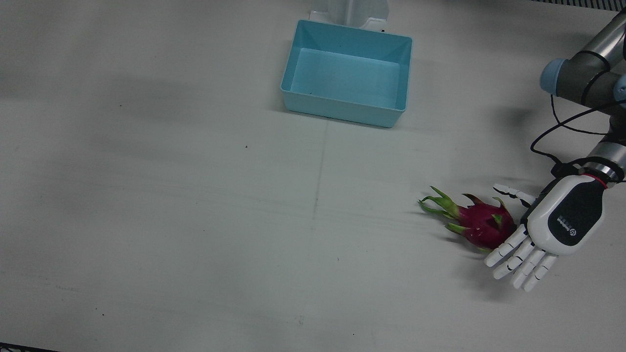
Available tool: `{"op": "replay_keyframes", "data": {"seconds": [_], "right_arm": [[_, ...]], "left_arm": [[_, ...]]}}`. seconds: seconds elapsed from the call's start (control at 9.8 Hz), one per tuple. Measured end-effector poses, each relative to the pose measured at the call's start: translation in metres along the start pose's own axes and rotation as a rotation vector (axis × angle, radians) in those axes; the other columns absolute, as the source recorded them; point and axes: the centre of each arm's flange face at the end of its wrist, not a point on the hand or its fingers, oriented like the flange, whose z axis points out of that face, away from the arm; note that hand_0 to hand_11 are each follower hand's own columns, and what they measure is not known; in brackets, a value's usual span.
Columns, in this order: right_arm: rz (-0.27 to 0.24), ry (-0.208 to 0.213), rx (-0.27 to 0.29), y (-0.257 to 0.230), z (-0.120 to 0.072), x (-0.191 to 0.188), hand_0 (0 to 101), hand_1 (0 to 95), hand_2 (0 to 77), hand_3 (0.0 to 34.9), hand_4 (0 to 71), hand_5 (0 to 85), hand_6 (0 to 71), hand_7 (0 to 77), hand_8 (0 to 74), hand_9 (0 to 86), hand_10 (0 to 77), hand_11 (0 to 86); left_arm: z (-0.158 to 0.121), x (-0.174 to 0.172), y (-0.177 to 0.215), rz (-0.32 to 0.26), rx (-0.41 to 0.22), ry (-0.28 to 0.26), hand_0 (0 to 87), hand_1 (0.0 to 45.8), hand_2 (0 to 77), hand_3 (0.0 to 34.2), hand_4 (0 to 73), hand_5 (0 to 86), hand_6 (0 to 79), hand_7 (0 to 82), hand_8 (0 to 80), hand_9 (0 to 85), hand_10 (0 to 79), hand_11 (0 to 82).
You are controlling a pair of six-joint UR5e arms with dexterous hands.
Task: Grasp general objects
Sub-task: 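Close the left hand's fingers around the pink dragon fruit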
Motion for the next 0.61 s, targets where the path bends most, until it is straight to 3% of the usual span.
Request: {"op": "replay_keyframes", "data": {"seconds": [0.41,0.51,0.61], "right_arm": [[0.0,0.001,0.0,0.0,0.0,0.0,0,5.4,1.6,0.0,0.0,0.5,0.0,0.0,0.0,0.5,0.0,0.5],[0.0,0.001,-0.001,0.0,0.0,0.0,0,5.4,1.6,0.0,0.0,0.5,0.0,0.0,0.0,0.5,0.0,0.5],[-0.001,0.0,-0.001,0.001,0.0,0.0,0,5.4,1.6,0.0,0.0,0.5,0.0,0.0,0.0,0.5,0.0,0.5]], "left_arm": [[0.033,-0.015,0.022,0.027,-0.024,-0.018,50.9,0.0,6.0,4.0,1.1,6.5,1.1,13.6,3.8,2.2,3.3,7.1],[0.035,-0.013,0.024,0.032,-0.027,-0.016,50.0,0.0,5.5,2.4,13.1,22.4,1.1,12.5,3.8,2.2,3.3,7.1],[0.037,-0.012,0.025,0.034,-0.028,-0.014,50.0,0.0,5.5,2.4,13.1,22.4,1.1,12.5,3.8,2.2,3.3,7.1]]}}
